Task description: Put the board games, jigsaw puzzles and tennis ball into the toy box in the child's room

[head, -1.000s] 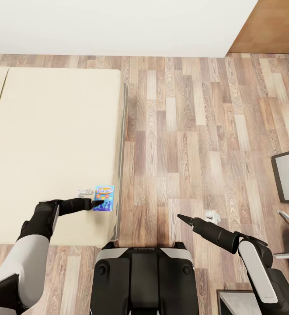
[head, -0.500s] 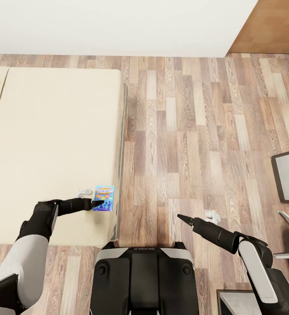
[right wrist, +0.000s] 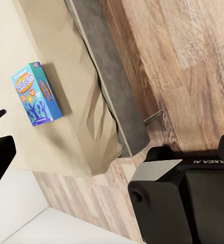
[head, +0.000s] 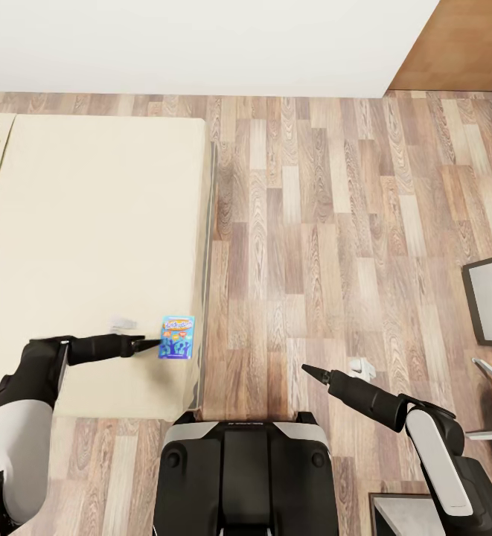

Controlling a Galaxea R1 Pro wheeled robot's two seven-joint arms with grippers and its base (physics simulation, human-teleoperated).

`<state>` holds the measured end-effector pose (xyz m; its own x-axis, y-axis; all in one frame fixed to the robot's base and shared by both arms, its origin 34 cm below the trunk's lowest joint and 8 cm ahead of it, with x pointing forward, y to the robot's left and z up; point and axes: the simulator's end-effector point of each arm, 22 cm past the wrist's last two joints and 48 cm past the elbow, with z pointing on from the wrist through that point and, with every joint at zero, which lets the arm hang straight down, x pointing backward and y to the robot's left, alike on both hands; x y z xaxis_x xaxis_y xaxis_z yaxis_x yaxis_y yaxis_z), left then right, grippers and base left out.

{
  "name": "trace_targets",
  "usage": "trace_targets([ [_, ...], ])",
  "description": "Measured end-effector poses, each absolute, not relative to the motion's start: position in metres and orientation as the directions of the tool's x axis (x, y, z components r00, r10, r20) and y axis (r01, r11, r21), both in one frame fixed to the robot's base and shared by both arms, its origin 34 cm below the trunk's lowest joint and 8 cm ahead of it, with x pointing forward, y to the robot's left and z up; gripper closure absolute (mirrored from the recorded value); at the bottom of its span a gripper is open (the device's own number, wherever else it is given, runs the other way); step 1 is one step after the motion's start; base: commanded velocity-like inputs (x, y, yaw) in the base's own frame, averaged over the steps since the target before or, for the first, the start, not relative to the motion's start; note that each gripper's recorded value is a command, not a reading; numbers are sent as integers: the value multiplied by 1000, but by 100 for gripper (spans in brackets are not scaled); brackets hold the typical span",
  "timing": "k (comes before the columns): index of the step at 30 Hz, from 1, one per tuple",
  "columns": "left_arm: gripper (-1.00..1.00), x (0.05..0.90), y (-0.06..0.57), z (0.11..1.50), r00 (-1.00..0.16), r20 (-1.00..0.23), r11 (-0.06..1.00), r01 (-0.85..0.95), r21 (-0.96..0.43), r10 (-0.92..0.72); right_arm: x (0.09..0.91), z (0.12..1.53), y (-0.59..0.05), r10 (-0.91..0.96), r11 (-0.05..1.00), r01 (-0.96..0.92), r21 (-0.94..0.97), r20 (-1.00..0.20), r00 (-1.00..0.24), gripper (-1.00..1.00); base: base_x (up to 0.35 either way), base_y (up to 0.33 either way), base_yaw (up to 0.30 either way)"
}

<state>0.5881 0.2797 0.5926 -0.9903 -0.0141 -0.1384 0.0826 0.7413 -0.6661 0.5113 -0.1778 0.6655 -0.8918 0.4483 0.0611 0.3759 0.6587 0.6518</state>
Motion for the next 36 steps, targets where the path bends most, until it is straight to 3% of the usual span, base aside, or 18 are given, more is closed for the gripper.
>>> trace_targets([
  [9, -100, 584, 281, 641, -990, -138, 588, 109, -802, -4, 511, 665, -178, 448, 660, 376, 651, 61, -892, -100, 0, 0, 0],
  [36, -100, 587, 290, 646, -994, -102, 596, 59, -801, -38, 514, 669, -177, 448, 656, 370, 658, 56, -892, -100, 0, 0, 0],
])
